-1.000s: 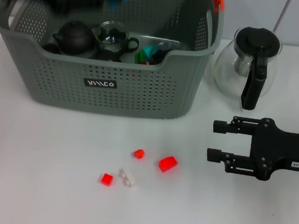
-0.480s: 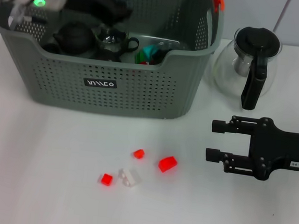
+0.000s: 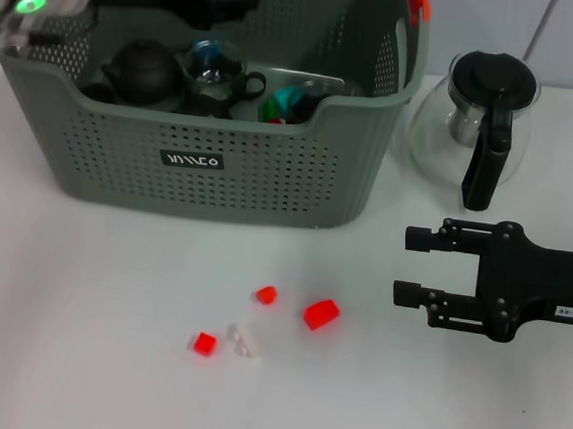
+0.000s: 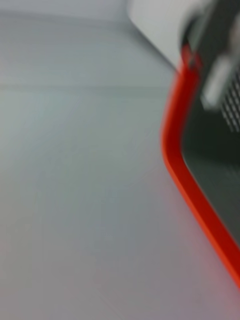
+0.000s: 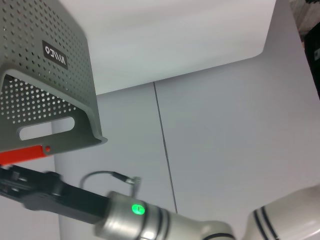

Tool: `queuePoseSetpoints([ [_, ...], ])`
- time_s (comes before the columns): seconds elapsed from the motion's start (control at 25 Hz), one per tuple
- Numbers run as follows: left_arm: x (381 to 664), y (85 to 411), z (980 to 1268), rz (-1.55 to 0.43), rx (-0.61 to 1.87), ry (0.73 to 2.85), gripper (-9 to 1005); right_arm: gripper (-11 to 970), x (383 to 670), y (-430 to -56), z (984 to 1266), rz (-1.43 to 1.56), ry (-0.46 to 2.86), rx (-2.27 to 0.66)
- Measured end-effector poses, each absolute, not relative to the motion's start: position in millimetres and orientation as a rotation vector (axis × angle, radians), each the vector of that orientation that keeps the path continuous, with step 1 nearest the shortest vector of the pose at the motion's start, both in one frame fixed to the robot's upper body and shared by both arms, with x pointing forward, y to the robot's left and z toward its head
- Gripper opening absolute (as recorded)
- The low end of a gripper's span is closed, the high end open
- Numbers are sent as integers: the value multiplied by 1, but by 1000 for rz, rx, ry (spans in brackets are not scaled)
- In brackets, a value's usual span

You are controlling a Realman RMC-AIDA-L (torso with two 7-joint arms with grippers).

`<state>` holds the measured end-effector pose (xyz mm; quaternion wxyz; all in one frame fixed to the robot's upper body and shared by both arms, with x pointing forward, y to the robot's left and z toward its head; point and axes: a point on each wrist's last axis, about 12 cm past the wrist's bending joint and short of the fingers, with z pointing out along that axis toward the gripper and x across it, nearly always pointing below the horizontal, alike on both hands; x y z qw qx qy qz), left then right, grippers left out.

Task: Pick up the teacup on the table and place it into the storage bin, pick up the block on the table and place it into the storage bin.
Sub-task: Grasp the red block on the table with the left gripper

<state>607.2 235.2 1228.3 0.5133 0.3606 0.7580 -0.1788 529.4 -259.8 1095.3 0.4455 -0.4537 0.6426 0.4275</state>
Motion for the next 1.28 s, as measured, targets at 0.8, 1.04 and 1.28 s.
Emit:
queuePoseSetpoints([
  [0.8,474,299,1087,-715,1223,1614,653,686,528,-261,1092,1058,1607,-1111],
  [1.04,479,291,1061,-743,1244,1749,650,687,526,-262,1091,1058,1613,-1106],
  [1.28,489,286,1056,-770,1207,1855,644,686,525,-263,1089,1058,1618,-1104],
])
